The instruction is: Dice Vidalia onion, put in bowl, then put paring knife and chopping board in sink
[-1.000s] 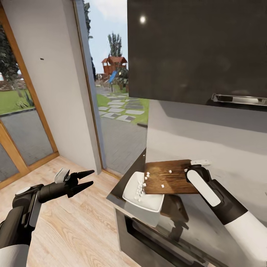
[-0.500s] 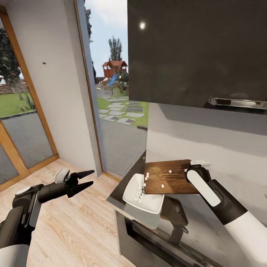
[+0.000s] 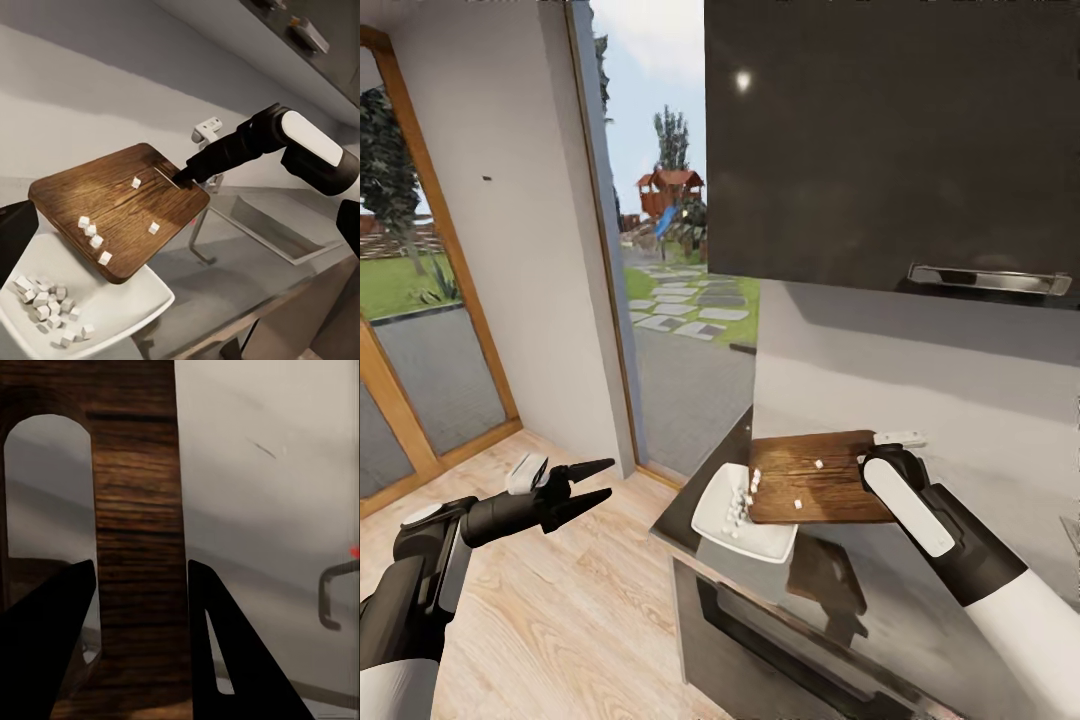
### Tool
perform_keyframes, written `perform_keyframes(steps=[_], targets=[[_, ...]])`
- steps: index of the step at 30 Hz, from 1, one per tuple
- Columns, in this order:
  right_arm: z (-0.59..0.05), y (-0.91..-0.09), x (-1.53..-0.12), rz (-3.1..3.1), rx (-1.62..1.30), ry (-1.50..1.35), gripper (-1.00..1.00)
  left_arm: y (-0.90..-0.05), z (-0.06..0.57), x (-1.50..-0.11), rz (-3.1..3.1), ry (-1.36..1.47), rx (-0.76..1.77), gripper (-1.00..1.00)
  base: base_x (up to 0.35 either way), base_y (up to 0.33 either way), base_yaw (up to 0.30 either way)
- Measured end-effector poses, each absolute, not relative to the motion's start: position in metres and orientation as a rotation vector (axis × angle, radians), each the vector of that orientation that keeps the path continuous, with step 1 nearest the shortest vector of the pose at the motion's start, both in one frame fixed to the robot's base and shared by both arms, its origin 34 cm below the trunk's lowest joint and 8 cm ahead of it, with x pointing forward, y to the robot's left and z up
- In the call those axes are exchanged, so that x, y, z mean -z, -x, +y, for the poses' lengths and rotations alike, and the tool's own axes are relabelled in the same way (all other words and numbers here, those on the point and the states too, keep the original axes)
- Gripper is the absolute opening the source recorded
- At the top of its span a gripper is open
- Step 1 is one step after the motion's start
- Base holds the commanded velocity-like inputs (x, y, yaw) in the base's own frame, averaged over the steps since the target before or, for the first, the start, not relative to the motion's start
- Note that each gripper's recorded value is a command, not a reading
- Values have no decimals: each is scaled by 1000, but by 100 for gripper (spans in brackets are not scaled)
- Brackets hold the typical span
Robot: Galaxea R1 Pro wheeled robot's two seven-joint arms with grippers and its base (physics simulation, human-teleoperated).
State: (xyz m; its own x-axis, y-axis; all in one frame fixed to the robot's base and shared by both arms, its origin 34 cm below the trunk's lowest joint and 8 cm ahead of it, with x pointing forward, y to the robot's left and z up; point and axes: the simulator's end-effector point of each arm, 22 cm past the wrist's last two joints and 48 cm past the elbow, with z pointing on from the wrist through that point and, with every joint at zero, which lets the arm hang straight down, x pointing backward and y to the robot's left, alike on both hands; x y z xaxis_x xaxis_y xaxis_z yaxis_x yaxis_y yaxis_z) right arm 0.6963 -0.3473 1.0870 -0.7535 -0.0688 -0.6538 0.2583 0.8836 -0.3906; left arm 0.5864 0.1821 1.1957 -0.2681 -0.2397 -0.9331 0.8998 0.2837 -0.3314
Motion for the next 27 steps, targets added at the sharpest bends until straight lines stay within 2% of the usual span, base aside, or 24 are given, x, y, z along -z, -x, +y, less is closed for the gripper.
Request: perform_keyframes(steps=[27], targets=[[-346, -697, -1087, 2349, 607, -138, -100, -586, 182, -1196, 1414, -661, 1261, 100, -3, 0, 0]])
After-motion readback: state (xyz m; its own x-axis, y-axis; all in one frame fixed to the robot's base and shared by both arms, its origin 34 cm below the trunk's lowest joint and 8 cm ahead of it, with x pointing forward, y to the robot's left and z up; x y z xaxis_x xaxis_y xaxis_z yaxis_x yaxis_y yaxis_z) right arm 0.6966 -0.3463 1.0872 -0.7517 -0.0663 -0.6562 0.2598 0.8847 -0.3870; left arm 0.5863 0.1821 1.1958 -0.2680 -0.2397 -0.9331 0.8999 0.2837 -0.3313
